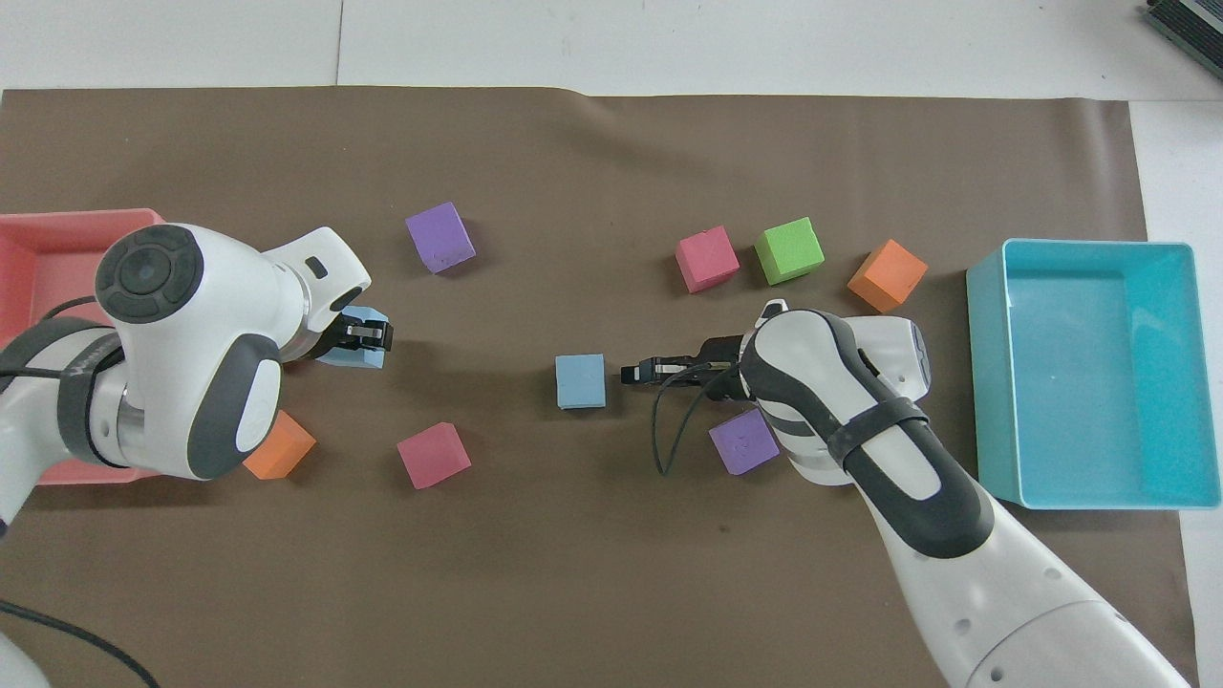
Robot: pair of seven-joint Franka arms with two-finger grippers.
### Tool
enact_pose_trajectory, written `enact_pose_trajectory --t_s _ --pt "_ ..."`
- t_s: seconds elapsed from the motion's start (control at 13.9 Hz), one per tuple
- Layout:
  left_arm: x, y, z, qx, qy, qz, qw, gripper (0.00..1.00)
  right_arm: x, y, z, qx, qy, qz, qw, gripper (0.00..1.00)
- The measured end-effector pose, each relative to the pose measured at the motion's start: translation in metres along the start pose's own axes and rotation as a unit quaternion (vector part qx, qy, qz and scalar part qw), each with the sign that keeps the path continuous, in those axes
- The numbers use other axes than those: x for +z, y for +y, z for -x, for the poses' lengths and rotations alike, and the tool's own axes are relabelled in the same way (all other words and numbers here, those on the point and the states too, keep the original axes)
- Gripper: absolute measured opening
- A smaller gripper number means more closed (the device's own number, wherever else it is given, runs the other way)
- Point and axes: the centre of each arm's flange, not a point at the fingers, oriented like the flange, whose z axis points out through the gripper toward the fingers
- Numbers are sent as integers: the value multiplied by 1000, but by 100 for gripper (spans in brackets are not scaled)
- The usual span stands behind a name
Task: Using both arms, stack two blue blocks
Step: 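Carry the blue cube with the left gripper over the center cube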
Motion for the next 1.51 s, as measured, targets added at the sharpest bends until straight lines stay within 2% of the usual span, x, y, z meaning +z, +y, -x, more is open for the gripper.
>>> enact_pose_trajectory --t_s 0.5,0.86,1.3,1.51 --pt "-17 110 11 -33 15 11 999 58 0 0 0 0 0 0 1000 1" --pt "4 189 11 -57 11 16 998 58 0 0 0 0 0 0 1000 1" --pt "25 204 9 -59 12 17 998 56 0 0 0 0 0 0 1000 1" --pt "48 211 11 -53 9 16 998 56 0 0 0 0 0 0 1000 1"
